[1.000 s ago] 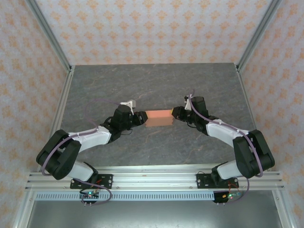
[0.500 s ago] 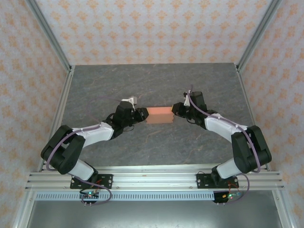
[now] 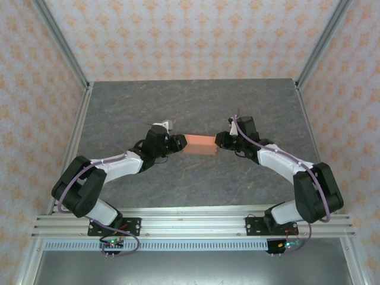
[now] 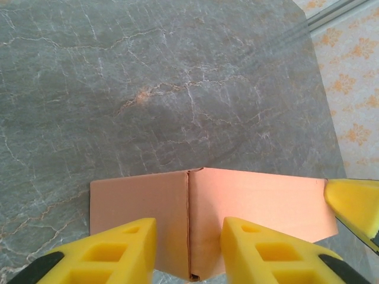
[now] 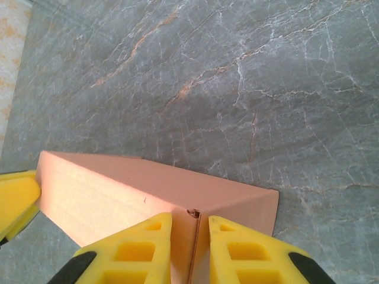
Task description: Fold the paper box
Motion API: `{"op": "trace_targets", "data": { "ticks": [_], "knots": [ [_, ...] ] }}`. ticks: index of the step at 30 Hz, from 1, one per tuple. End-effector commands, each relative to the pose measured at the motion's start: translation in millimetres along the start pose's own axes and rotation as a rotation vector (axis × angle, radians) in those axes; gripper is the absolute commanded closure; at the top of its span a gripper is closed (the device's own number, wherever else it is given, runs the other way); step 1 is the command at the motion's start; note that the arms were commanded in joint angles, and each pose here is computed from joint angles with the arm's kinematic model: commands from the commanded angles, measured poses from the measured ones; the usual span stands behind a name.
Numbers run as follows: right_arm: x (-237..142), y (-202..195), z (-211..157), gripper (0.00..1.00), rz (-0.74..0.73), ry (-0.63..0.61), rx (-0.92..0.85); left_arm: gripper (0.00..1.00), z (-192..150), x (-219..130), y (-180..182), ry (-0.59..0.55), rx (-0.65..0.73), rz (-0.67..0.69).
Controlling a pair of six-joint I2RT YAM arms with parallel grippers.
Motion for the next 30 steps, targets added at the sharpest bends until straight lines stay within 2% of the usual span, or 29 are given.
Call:
{"op": "trace_targets", "data": {
  "ticks": [1, 11, 30],
  "knots": [
    [1, -4, -36, 0.82, -0.018, 0.129, -0.035, 0.64, -34, -2, 5, 0.133, 0.036, 0.006],
    [-6, -4, -53, 0.82, -0.012, 0.118, -0.050, 0.62, -49, -17, 3, 0.138, 0.070, 0.030],
    [-2, -16, -61, 0.82, -0.045, 0.104, -0.023, 0.60, -58, -7, 3, 0.175, 0.107, 0.066]
  ]
}}
Point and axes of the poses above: each hand's point on the last joint's axis, 136 mm out from that joint toward the fingers, its own x axis out along the fingers, its own y axis along the line the jaws close on, z = x × y, the point moved 8 cm from there along -x, back along the fingers, and after that the axes turned 8 degrees about x, right-handed, at the moved point
